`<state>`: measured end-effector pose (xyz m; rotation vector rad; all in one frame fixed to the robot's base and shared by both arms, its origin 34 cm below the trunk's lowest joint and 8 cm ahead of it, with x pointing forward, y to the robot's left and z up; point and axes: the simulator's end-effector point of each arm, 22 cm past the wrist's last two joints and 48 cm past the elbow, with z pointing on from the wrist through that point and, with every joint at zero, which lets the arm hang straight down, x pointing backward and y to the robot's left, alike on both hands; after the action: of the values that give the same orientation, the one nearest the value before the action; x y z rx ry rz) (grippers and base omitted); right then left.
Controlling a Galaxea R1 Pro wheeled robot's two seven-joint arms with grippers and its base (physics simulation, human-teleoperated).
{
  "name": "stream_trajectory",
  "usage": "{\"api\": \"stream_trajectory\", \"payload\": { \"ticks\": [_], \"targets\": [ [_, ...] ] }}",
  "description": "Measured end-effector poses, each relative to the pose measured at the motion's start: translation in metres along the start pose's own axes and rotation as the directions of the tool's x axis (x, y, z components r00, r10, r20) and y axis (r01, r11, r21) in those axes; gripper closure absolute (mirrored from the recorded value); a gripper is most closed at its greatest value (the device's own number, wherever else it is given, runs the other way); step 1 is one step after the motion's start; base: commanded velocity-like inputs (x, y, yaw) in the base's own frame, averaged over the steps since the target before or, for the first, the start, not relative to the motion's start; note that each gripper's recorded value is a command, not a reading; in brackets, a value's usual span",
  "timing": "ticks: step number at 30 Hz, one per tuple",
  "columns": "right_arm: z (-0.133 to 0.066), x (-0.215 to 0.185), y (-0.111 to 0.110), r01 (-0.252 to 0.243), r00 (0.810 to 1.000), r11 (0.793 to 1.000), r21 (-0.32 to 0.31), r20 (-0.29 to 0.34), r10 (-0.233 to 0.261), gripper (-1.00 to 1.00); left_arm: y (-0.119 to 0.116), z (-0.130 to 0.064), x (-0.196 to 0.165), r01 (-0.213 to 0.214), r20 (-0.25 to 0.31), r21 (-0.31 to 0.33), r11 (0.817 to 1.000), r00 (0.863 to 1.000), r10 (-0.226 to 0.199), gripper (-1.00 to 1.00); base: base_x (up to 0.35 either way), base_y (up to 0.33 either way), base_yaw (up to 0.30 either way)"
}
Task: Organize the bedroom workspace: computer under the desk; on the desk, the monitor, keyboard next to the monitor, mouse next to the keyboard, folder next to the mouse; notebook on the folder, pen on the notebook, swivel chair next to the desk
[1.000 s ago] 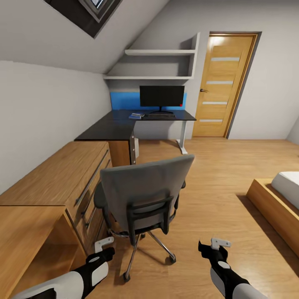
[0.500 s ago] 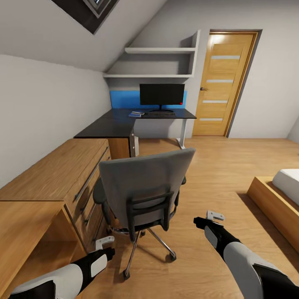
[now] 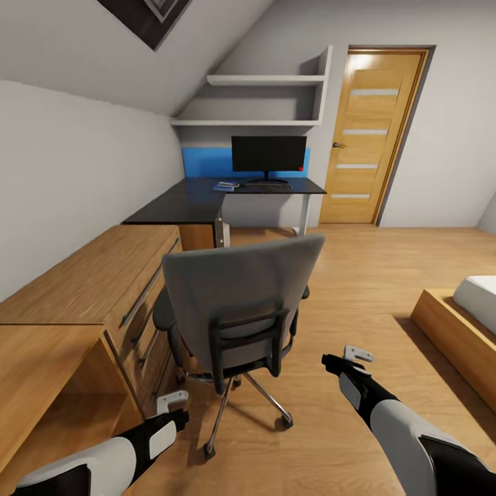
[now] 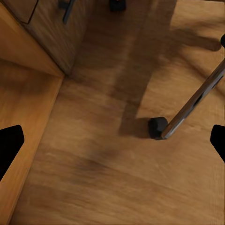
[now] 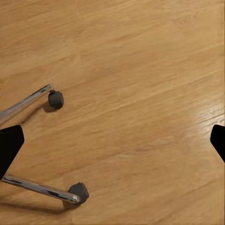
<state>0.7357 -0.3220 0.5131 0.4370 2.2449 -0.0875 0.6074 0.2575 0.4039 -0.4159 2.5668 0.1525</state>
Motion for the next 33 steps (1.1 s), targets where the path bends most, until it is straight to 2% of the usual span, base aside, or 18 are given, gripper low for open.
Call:
{"api": "stream_trajectory", "payload": {
  "ticks": [3, 4, 5, 8, 14, 19, 25, 27, 28, 31, 33],
  "targets": [
    [0.003, 0.002, 0.0, -0.002, 1.0, 1.0, -0.001, 0.017, 0.002, -1.0, -0.002, 0.004, 0.003, -0.007, 0.006, 0.001, 1.0, 1.0, 0.007, -1.0, 0.0, 0.0, 0.0],
    [0.004, 0.003, 0.0, -0.002, 1.0, 1.0, -0.002, 0.023, 0.002, -1.0, -0.003, 0.006, 0.002, -0.013, 0.021, 0.003, 1.0, 1.0, 0.013, -1.0, 0.0, 0.0, 0.0],
    [0.005, 0.003, 0.0, -0.002, 1.0, 1.0, -0.004, 0.029, 0.002, -1.0, -0.008, 0.006, -0.007, -0.023, 0.074, 0.008, 1.0, 0.997, 0.022, -1.0, 0.0, 0.0, 0.0],
    [0.008, 0.007, -0.001, 0.0, 0.999, 1.0, -0.005, 0.033, 0.001, -1.0, -0.009, 0.009, -0.012, -0.014, 0.118, 0.009, 1.0, 0.993, 0.013, -1.0, 0.0, 0.0, 0.0],
    [0.015, 0.018, -0.004, 0.001, 0.999, 1.0, -0.005, 0.036, -0.001, -1.0, 0.004, 0.021, -0.009, 0.02, 0.131, -0.004, 1.0, 0.991, -0.019, -1.0, 0.0, 0.0, 0.0],
    [0.02, 0.027, -0.006, 0.002, 0.999, 1.0, -0.004, 0.037, -0.001, -1.0, 0.005, 0.029, -0.006, 0.031, 0.132, -0.001, 1.0, 0.991, -0.03, -1.0, 0.0, 0.0, 0.0],
    [0.027, 0.038, -0.009, 0.003, 0.999, 1.0, -0.003, 0.038, -0.002, -1.0, 0.006, 0.036, -0.028, 0.047, 0.168, 0.001, 0.999, 0.985, -0.047, -1.0, 0.0, 0.0, 0.0],
    [0.029, 0.042, -0.01, 0.003, 0.999, 1.0, -0.003, 0.038, -0.003, -1.0, 0.018, 0.041, -0.034, 0.084, 0.175, -0.009, 0.996, 0.981, -0.081, -1.0, 0.0, 0.0, 0.0],
    [0.03, 0.043, -0.011, 0.003, 0.999, 1.0, -0.003, 0.038, -0.003, -1.0, 0.025, 0.043, -0.039, 0.115, 0.177, -0.014, 0.993, 0.978, -0.111, -1.0, 0.0, 0.0, 0.0],
    [0.033, 0.049, -0.012, 0.003, 0.999, 1.0, -0.004, 0.039, -0.003, -1.0, 0.033, 0.047, -0.047, 0.18, 0.181, -0.015, 0.984, 0.968, -0.175, -1.0, 0.0, 0.0, 0.0],
    [0.036, 0.053, -0.013, 0.003, 0.999, 1.0, -0.004, 0.039, -0.003, -1.0, 0.033, 0.05, -0.048, 0.192, 0.182, -0.013, 0.981, 0.965, -0.186, -1.0, 0.0, 0.0, 0.0]
  ]
}}
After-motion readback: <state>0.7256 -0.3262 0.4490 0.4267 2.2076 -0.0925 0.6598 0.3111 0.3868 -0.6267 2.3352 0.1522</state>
